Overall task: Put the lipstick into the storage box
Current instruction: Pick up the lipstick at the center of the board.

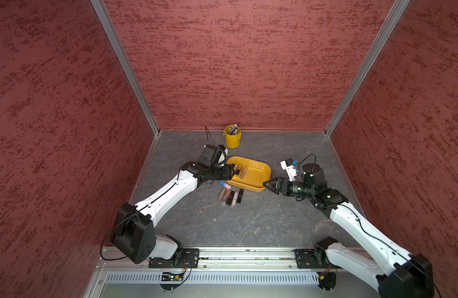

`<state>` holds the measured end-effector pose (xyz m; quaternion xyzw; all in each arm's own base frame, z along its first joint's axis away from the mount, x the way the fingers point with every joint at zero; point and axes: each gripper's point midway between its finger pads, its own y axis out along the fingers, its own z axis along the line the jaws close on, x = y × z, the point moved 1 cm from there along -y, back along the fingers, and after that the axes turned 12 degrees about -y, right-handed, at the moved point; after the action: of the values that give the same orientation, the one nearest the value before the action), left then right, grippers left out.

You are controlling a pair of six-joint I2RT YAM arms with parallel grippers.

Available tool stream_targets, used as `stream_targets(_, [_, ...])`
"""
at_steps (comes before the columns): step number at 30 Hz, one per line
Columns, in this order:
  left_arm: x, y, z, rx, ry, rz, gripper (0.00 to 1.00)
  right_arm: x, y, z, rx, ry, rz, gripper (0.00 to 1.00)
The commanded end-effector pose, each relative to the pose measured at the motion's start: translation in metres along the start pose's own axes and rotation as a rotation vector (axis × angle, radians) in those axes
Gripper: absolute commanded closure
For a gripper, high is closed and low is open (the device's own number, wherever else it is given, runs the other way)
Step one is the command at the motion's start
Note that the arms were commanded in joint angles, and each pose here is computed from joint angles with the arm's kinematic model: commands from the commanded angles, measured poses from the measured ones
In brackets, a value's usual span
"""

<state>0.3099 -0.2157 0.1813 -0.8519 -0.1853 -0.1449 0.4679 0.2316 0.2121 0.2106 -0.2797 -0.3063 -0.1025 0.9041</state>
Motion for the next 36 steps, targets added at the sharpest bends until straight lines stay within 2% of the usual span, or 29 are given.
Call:
stream_targets(1, [-0.010,0.001,0.010,-0.001,-0.042,0.004,0.49,-0.002,0.012,0.006,-0.020,-0.029,0.031,0.12])
stream_targets(9, [-0.048,0.000,0.033,-0.042,-0.129,0.002,0.49,-0.047,0.065,0.003,-0.219,-0.094,0.271,0.17])
stream_targets(16, [-0.067,-0.018,0.051,-0.028,-0.145,-0.041,0.44,-0.070,0.102,-0.009,-0.486,-0.157,0.389,0.20])
stream_targets(25, [-0.074,-0.038,0.065,-0.022,-0.149,-0.122,0.38,-0.077,0.138,-0.038,-0.669,-0.126,0.406,0.24])
stream_targets(30, [-0.078,-0.045,0.074,-0.013,-0.140,-0.132,0.35,-0.077,0.151,-0.052,-0.733,-0.113,0.400,0.32])
stream_targets(36, [-0.079,-0.051,0.078,-0.013,-0.132,-0.136,0.35,-0.075,0.163,-0.061,-0.760,-0.098,0.385,0.37])
